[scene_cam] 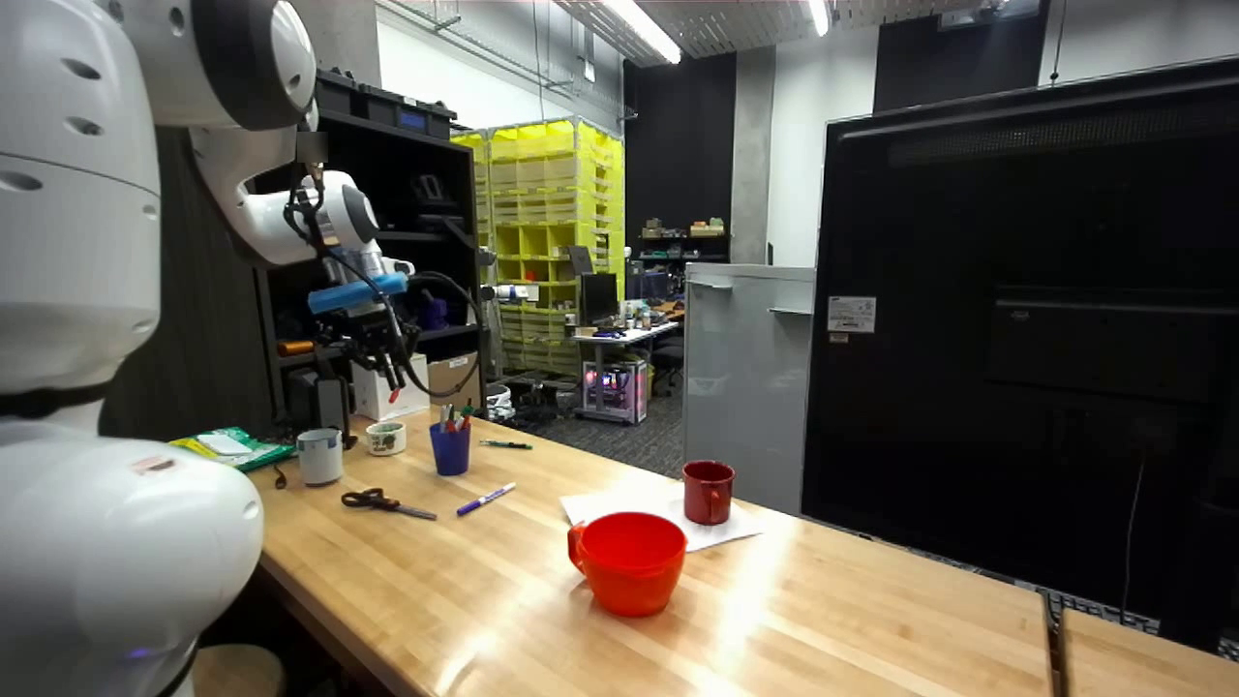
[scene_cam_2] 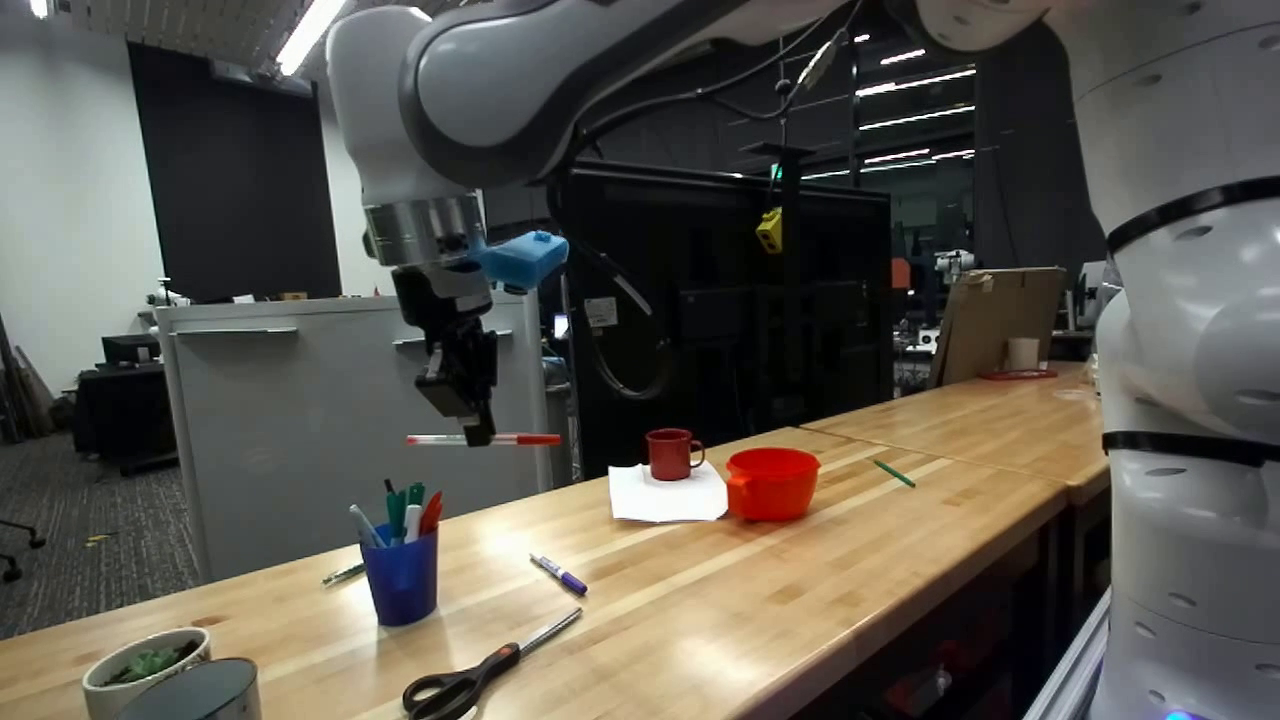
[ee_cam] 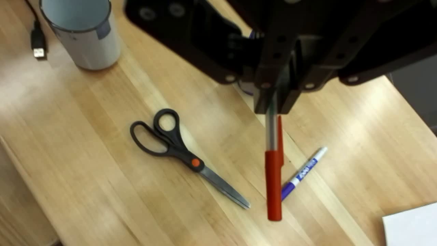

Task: Move the pen and place it in the cup

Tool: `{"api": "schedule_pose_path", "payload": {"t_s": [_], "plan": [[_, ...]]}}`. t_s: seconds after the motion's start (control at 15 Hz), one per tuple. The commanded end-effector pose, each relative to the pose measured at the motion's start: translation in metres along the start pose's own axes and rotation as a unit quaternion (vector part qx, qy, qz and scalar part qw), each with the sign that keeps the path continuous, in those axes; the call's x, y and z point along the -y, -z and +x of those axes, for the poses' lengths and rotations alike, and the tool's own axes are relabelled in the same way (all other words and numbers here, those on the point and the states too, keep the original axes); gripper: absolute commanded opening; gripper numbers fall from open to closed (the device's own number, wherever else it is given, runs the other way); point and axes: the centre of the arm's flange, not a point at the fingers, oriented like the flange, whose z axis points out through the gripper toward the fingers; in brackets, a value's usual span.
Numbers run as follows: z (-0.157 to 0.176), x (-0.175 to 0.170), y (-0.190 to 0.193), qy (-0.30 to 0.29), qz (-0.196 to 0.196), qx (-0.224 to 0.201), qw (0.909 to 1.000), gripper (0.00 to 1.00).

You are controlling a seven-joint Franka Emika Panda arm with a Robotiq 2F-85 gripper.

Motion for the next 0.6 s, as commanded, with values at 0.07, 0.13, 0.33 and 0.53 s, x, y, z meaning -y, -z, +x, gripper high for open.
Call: {"api": "schedule_pose_path", "payload": {"t_s": [0.07,0.13,0.33,0.53], "plan": [[0.038,0.003,0.015,0.081,-0.071,0.069,0.9917,0.02],[0.041,0.005,0.013,0.097,-0.09,0.082,0.9878,0.02],[0.046,0.014,0.005,0.146,-0.144,0.121,0.9713,0.02],[0.029,0.014,-0.004,0.12,-0.118,0.103,0.9803,0.1]]}}
